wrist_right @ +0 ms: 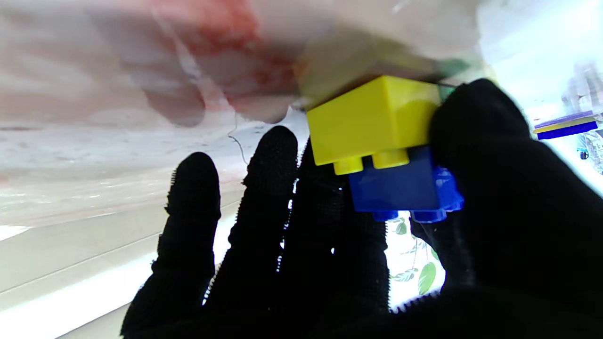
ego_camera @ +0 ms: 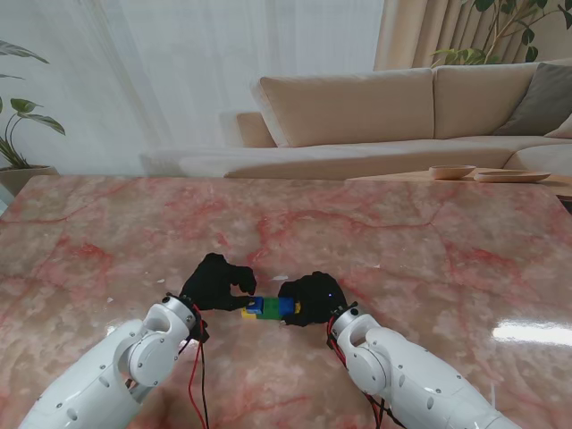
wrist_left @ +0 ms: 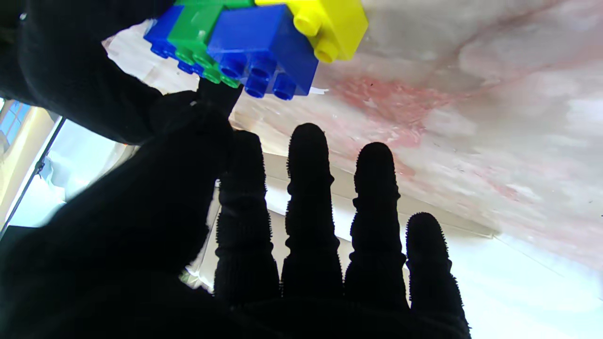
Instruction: Build a two-level staggered structure with toy bricks
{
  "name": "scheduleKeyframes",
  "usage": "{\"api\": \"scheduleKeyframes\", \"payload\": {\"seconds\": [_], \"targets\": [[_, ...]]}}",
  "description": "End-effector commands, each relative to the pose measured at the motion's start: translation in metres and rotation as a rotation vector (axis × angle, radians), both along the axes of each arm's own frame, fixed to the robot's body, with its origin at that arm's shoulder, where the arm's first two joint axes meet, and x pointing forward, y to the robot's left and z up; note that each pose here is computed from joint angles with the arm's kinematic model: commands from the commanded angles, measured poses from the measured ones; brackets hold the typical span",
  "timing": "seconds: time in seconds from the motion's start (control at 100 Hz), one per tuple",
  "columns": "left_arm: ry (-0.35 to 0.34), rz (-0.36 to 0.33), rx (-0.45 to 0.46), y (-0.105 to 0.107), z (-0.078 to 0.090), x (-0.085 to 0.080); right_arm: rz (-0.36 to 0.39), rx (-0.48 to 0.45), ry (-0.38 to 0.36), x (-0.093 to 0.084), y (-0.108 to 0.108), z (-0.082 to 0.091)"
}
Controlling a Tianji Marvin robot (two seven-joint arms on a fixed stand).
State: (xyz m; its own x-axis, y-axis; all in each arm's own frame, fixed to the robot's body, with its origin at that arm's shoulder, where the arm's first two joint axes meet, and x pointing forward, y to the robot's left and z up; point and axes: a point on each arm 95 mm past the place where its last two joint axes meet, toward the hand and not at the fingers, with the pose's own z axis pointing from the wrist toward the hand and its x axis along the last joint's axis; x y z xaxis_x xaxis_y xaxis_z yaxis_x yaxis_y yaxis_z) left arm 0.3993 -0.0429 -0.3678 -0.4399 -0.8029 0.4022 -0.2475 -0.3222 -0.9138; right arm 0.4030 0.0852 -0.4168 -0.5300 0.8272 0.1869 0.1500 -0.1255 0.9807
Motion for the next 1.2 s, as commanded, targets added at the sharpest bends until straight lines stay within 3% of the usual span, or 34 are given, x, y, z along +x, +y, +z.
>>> {"api": "scheduleKeyframes", "payload": {"seconds": [0.0, 0.48, 1.19], "targets": [[0.006, 0.001, 0.003, 0.000, -0.007, -0.002, 0.001, -0.024, 0.042, -0.008, -0.002, -0.013], [-0.039, -0.048, 0.067, -0.010, -0.019, 0.002, 0.003, -0.025, 0.045, -0.008, -0.001, -0.013], [0.007, -0.120, 0.210, -0.005, -0.040, -0.001, 0.007, -0.027, 0.049, -0.009, 0.000, -0.012]]}}
